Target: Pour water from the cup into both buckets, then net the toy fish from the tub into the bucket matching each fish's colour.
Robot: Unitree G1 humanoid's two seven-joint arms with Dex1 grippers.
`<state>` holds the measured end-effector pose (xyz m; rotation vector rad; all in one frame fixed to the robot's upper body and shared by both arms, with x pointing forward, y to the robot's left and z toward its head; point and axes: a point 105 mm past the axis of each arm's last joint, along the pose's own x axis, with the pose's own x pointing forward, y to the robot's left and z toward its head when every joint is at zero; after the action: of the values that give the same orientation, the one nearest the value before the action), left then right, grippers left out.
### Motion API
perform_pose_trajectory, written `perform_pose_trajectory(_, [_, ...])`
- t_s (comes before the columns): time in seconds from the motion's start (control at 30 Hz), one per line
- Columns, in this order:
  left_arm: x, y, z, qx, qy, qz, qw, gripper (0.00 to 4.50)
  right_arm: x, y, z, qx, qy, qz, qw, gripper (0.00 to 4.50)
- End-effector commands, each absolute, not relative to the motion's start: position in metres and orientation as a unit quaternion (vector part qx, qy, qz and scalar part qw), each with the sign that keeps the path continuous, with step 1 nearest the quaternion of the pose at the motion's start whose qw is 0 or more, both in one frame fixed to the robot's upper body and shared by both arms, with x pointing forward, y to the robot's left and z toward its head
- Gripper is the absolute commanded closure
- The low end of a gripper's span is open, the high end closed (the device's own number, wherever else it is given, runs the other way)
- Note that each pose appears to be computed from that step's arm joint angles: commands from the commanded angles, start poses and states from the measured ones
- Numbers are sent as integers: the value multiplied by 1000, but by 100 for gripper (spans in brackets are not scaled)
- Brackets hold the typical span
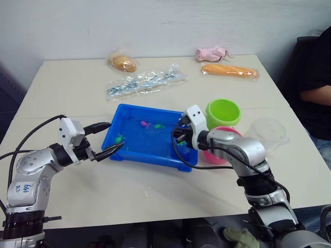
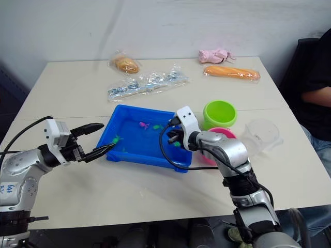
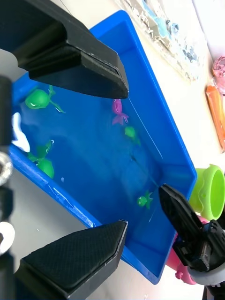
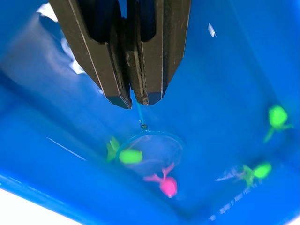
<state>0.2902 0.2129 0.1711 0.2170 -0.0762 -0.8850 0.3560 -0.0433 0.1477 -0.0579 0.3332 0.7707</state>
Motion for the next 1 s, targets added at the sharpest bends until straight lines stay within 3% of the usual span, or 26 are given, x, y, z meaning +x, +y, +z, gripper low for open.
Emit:
perform_pose_trajectory(0.03, [287,210,185,121,-57,-434,891,5,359,-41,168,-24,120,381,916,450])
perform_pose_trajectory(0.27, [289,210,186,121,-56,-434,891,5,357,-29,154,-13,131,400,907,450])
perform_pose_trajectory(0.4, [289,211,187,123,-56,-434,891,5,350,-25,167,-7,89,425,901,450])
perform_pose_trajectory(0.73, [289,209,186,122,-56,-442,887,5,319,-48,186,-53,57,461,884,450])
perform_pose_trajectory(1.0, [289,192,191,108,-56,-500,857,5,287,-78,206,-69,18,474,878,450])
